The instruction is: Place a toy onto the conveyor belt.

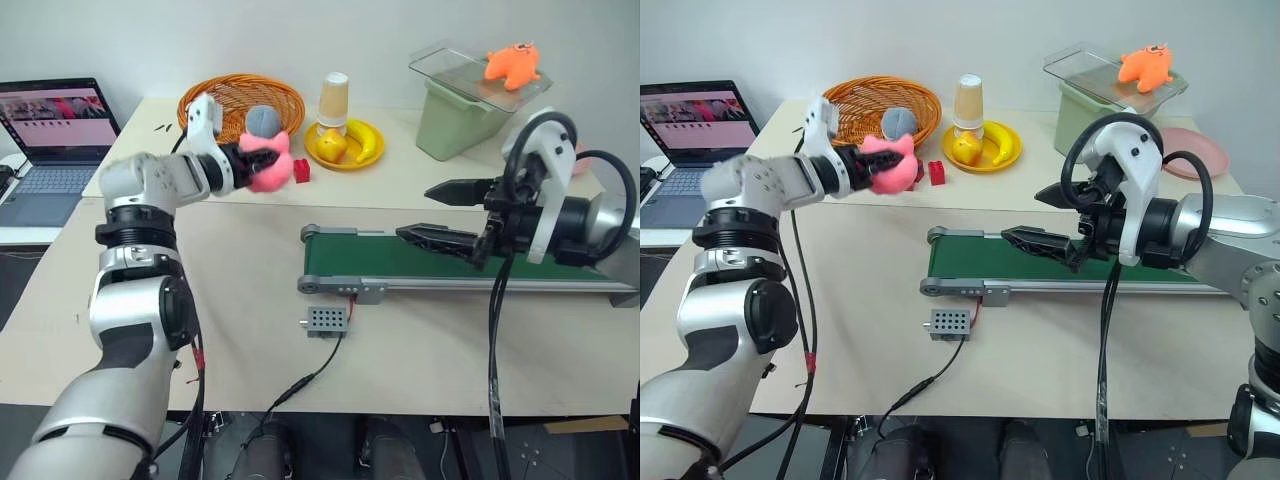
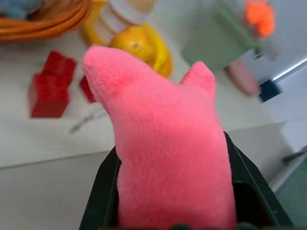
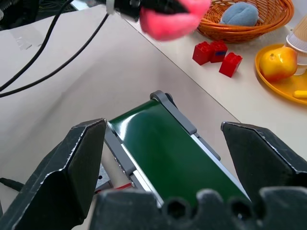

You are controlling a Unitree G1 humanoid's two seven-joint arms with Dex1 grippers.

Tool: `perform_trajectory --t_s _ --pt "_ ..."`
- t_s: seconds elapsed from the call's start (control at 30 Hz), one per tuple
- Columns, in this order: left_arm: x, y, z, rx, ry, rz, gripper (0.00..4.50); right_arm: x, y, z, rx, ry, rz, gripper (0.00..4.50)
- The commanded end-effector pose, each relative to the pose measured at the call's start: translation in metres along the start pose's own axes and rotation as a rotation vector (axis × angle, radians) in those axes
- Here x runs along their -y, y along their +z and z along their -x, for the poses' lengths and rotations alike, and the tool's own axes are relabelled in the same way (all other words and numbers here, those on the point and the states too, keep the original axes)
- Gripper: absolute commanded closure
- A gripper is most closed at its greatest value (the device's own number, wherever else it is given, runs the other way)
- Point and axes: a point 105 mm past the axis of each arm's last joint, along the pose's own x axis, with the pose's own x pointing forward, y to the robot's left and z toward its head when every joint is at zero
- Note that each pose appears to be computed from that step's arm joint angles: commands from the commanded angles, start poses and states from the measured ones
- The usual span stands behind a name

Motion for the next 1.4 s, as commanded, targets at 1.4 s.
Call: perform_trajectory --t_s 1.4 --pt "0.087 -0.078 -0.02 -0.118 -0.22 0.2 2.85 0.004 0.004 -0.043 0.306 -0.192 -0.728 0.0"
